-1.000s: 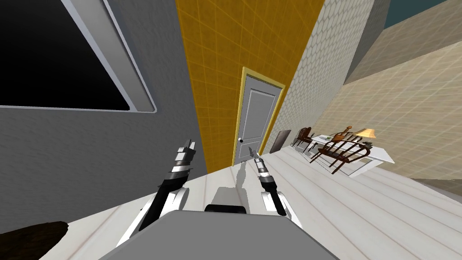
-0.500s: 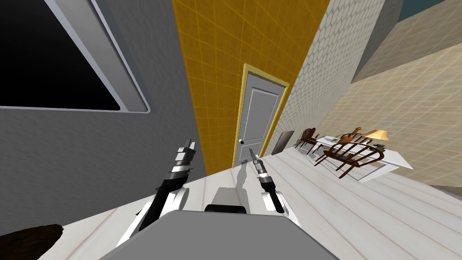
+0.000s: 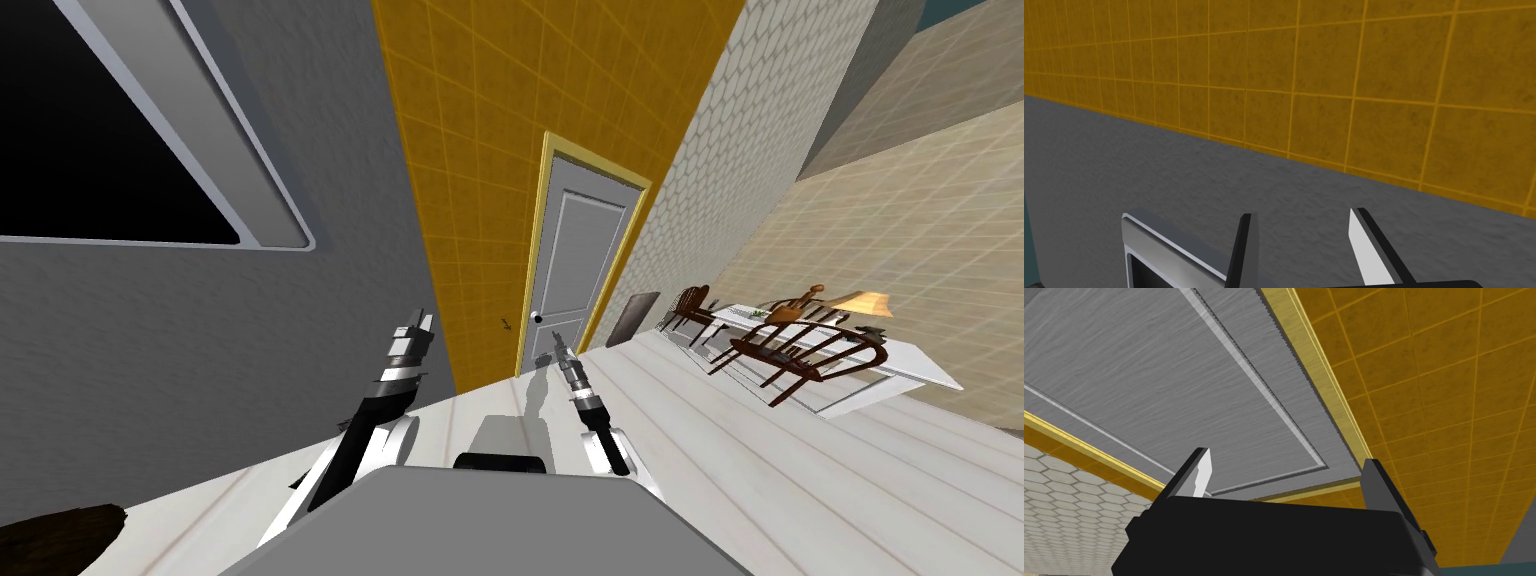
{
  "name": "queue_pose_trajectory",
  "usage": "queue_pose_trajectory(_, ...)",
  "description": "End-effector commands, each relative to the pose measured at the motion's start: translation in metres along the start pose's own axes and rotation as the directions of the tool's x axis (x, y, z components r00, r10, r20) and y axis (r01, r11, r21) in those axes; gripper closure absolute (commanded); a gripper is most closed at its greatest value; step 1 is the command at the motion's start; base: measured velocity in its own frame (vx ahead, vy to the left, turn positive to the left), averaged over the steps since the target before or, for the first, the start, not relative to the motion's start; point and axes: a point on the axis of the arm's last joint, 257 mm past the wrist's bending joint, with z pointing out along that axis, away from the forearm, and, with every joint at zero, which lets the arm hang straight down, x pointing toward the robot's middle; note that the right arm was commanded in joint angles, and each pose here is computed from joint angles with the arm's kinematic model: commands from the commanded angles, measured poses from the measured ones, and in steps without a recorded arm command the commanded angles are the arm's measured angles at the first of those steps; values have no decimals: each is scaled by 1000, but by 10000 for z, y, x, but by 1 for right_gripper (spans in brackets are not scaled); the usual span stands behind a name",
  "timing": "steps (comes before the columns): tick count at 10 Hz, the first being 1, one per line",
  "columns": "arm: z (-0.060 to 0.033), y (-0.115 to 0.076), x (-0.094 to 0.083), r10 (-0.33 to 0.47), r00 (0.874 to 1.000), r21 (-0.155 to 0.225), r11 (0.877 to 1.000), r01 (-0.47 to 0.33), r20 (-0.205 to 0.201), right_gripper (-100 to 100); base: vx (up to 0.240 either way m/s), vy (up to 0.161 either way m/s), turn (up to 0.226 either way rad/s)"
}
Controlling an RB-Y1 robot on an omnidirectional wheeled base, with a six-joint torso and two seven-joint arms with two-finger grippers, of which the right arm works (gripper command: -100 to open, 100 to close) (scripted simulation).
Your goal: Pull the door open
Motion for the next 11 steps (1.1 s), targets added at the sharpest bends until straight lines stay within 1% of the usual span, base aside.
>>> queue_pose_trajectory(1,-18,-85,83,-41,999,5,999,41,-21,-100,94,-31,29)
queue_pose_trajectory(4,-87,-233,241,-107,992,12,994,108,-60,-100,99,-14,32)
queue_pose_trajectory(5,-87,-233,241,-107,992,12,994,108,-60,-100,57,-21,11)
queue_pose_trajectory(6,-111,-280,291,-129,989,13,991,130,-73,-100,54,-12,20)
queue_pose_trajectory(9,-188,-416,434,-190,976,14,981,193,-111,-100,89,-26,30)
queue_pose_trajectory(11,-241,-500,522,-227,964,13,973,231,-135,-100,100,-23,30)
